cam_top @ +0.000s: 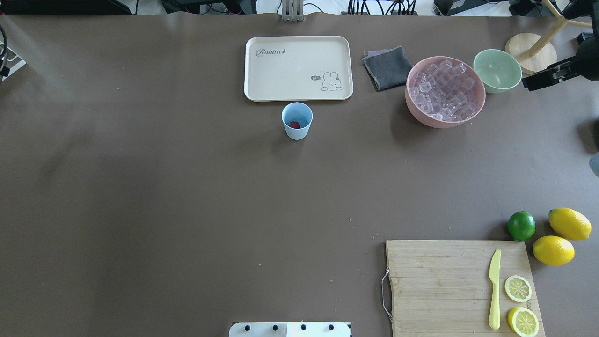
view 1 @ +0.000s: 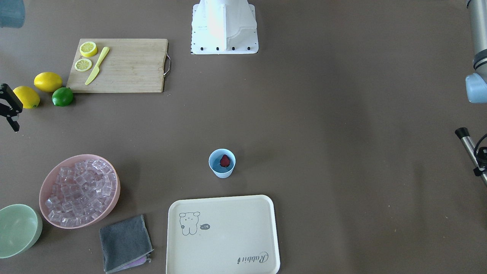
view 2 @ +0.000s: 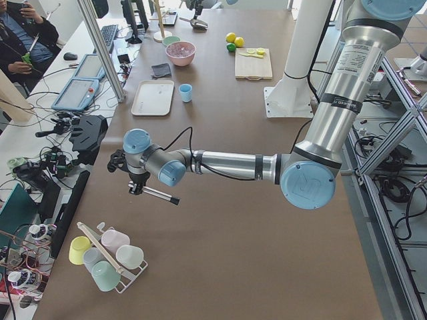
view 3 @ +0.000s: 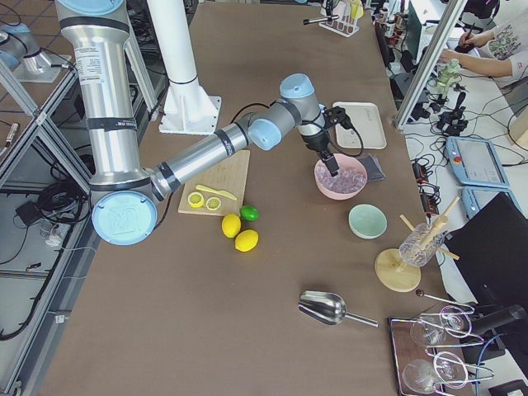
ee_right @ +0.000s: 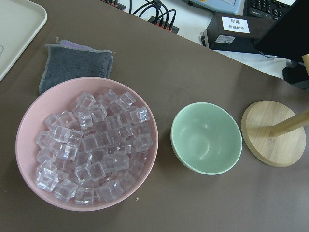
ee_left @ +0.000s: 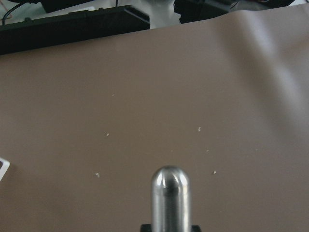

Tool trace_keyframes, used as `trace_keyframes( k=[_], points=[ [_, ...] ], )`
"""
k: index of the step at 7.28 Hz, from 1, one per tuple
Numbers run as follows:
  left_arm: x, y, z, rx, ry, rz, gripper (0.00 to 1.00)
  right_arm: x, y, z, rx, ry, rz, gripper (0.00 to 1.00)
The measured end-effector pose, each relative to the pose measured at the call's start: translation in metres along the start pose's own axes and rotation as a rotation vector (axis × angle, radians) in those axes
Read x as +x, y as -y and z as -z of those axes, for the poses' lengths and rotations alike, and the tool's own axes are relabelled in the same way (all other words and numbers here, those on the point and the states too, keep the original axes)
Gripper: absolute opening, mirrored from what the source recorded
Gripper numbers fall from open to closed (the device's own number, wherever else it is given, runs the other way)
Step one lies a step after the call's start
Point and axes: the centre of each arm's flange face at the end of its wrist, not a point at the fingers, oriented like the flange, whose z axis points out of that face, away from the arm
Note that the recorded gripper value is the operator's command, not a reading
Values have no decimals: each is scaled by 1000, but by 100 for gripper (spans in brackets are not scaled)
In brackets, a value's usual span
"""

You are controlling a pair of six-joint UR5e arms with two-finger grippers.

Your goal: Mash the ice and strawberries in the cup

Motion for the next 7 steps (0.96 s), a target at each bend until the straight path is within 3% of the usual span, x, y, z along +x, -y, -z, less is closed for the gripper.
trace_keyframes(
  k=[4, 7],
  points=[
    [-37, -43, -46, -112, 126, -1, 0, 3, 2, -3, 11, -44, 7, 100],
    [-52, -61, -68, -163, 160, 21, 0, 1, 0, -11, 2, -53, 12, 100]
  ],
)
